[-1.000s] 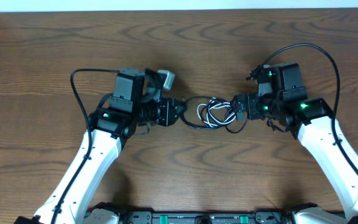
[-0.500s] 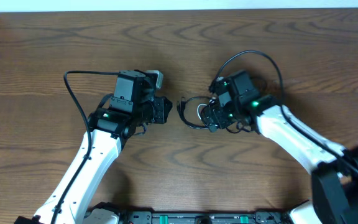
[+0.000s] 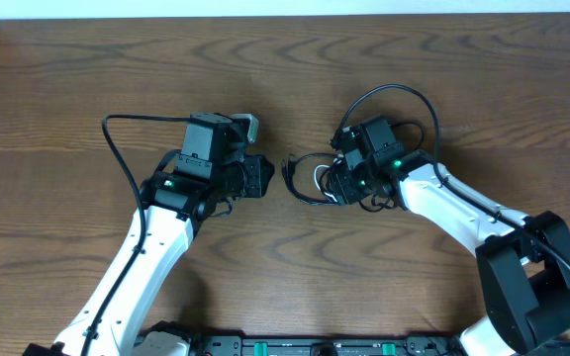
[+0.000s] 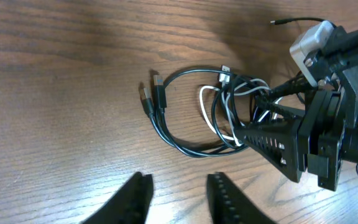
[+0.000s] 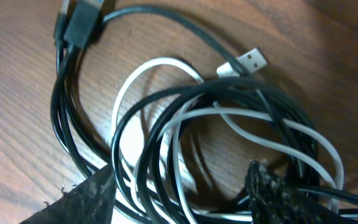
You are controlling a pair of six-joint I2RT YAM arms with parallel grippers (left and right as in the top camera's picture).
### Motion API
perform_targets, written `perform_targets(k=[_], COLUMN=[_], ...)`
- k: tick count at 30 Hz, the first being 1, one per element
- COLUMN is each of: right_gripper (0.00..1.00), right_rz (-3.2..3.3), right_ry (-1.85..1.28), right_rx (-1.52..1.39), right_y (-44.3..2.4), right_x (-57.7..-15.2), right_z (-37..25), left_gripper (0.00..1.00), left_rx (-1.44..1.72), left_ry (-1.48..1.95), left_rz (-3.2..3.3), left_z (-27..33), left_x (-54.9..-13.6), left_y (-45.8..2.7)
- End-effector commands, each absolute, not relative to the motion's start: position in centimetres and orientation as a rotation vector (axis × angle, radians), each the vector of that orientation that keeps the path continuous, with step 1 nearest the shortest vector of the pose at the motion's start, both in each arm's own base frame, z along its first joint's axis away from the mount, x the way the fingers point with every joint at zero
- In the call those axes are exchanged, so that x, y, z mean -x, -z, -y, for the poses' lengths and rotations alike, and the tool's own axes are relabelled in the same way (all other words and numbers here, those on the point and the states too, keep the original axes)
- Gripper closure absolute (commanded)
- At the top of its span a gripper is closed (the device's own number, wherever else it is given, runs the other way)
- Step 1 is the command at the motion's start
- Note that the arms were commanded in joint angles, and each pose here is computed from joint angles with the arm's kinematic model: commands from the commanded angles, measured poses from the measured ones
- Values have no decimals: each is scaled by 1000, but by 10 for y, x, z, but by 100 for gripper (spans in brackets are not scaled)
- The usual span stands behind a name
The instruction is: Untangle cables
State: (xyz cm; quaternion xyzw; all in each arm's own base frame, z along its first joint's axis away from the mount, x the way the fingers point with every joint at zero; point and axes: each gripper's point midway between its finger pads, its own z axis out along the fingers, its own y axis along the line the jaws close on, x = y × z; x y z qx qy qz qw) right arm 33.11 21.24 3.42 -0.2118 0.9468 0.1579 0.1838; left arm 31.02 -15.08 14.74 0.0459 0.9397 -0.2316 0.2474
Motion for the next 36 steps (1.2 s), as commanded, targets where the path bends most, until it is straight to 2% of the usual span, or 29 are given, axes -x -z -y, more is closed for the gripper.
perform_targets(k=[1, 14, 22, 30, 33, 36], right_gripper=[38, 43, 42, 45, 52, 73], right_rz=[-2686, -2679, -2659, -2744, -2761, -2758], right_ry=[-455, -460, -475, -450, -448, -456], right_rx=[542, 571, 623, 637, 624, 599], right_y=[-31, -31, -30, 3, 8, 5], right_x=[-331, -328, -322, -314, -313, -315], right_z=[-214, -221, -236, -234, -233, -234], left_gripper=[61, 62, 62, 62, 67, 70], left_rx=[-122, -121, -121, -120, -120, -120], left_ry=[623, 622, 621, 621, 621, 621], left_rz=[-2544, -2548, -2552, -2555, -2555, -2555], left_z=[150, 149, 149, 149, 149, 149], left_x=[-312, -311, -310, -310, -310, -310], left_y=[-155, -155, -154, -153, -153, -154])
